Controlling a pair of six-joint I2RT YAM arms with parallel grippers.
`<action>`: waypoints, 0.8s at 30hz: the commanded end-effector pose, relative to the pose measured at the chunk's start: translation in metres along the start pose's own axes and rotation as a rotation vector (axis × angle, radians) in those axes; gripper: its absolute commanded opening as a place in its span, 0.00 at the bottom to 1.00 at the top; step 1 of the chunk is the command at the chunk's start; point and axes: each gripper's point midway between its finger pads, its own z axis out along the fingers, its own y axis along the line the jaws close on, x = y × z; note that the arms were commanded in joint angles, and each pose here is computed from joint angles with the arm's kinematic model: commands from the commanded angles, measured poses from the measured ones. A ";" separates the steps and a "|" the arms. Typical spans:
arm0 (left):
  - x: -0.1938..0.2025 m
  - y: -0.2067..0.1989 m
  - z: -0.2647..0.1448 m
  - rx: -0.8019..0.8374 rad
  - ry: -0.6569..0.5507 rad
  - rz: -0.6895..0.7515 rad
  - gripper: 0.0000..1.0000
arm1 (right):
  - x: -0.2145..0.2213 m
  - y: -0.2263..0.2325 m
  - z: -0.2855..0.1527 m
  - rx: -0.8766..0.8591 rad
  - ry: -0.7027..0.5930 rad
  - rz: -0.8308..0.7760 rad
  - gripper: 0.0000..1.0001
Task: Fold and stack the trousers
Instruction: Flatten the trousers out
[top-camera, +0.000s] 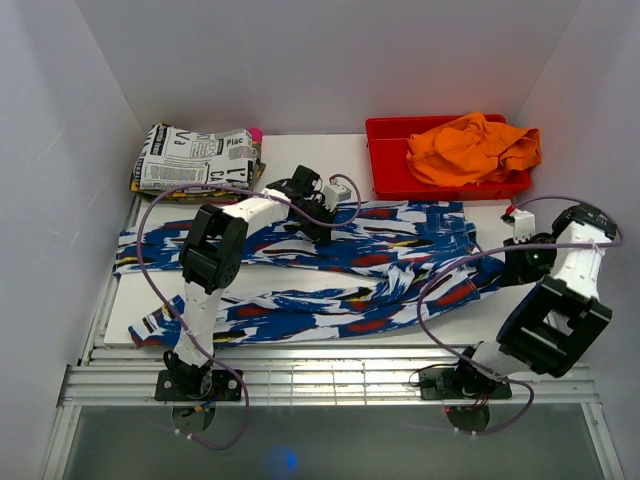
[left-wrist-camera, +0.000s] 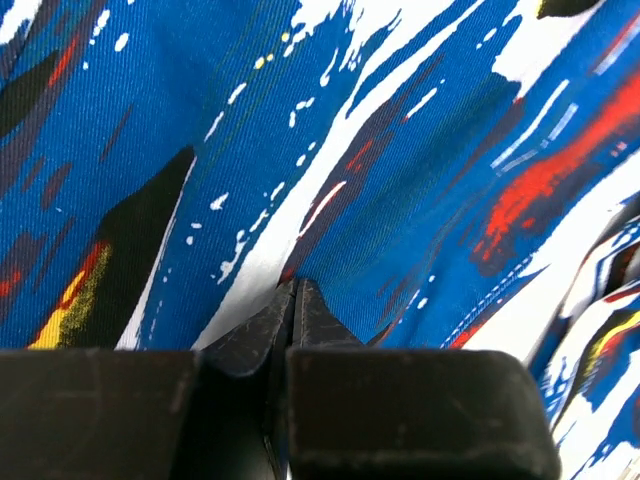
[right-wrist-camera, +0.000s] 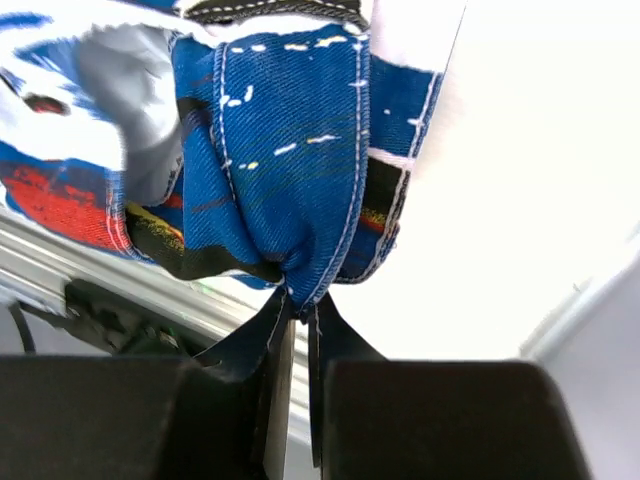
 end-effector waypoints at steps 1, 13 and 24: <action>0.049 0.018 0.016 -0.050 0.151 -0.046 0.11 | 0.024 0.008 -0.030 0.090 0.084 -0.138 0.08; 0.041 0.007 0.004 -0.011 0.135 -0.013 0.15 | 0.105 0.016 -0.029 0.079 0.402 -0.313 0.84; 0.006 -0.038 -0.105 0.082 0.020 0.037 0.80 | -0.055 -0.001 -0.007 -0.101 0.020 -0.016 0.74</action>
